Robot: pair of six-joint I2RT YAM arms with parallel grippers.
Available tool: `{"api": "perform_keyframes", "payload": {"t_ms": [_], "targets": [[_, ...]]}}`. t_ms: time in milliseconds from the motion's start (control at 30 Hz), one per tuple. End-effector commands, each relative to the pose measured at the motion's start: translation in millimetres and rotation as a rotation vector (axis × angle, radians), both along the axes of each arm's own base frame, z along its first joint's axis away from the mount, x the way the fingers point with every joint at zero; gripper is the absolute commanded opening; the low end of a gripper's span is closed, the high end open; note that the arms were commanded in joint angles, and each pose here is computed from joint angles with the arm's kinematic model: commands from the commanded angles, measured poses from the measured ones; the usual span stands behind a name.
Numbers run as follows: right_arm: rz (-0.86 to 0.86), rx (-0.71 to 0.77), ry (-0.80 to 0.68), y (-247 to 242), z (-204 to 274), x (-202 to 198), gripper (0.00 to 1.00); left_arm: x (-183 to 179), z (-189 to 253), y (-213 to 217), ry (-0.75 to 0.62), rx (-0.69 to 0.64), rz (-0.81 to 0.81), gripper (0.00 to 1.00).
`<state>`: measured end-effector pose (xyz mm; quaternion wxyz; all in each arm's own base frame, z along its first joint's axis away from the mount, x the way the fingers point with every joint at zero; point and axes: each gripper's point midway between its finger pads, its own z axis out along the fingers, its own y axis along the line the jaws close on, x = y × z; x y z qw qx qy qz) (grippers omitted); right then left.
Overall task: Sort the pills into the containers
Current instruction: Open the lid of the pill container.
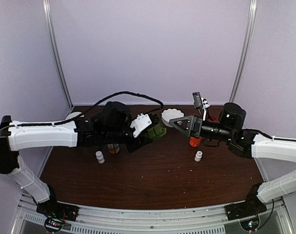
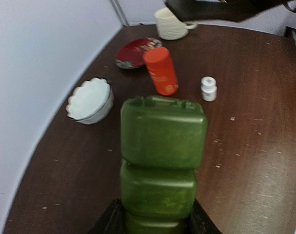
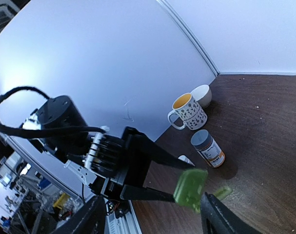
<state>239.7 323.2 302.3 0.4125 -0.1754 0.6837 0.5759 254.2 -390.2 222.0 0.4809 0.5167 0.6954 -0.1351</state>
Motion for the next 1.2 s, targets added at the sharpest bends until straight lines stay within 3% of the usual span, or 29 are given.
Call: {"api": "perform_keyframes", "payload": {"t_ms": [0, 133, 367, 833, 1000, 1167], "targets": [[0.057, -0.068, -0.201, -0.8, 10.0, -14.8, 0.72, -50.6, -30.3, -19.1, 0.424, -0.054, -0.261, 0.27], [0.066, -0.159, -0.212, -0.8, 2.5, -14.1, 0.79, -61.6, -19.3, -19.8, 0.587, -0.139, -0.384, 0.27], [0.15, -0.199, -0.133, 13.0, -16.4, -15.4, 0.81, -67.4, -12.3, -18.3, 0.673, -0.179, -0.437, 0.27], [0.226, -0.228, 0.058, 24.1, -67.4, -19.0, 0.77, -53.4, -18.8, -14.8, 0.624, -0.153, -0.353, 0.27], [0.339, -0.183, 0.049, 28.3, -64.0, -42.1, 0.75, -48.4, -21.0, -15.7, 0.623, -0.161, -0.334, 0.27], [0.368, -0.23, 0.049, 32.1, -71.1, -50.2, 0.74, -47.1, -20.5, -16.5, 0.628, -0.17, -0.332, 0.27]]}}
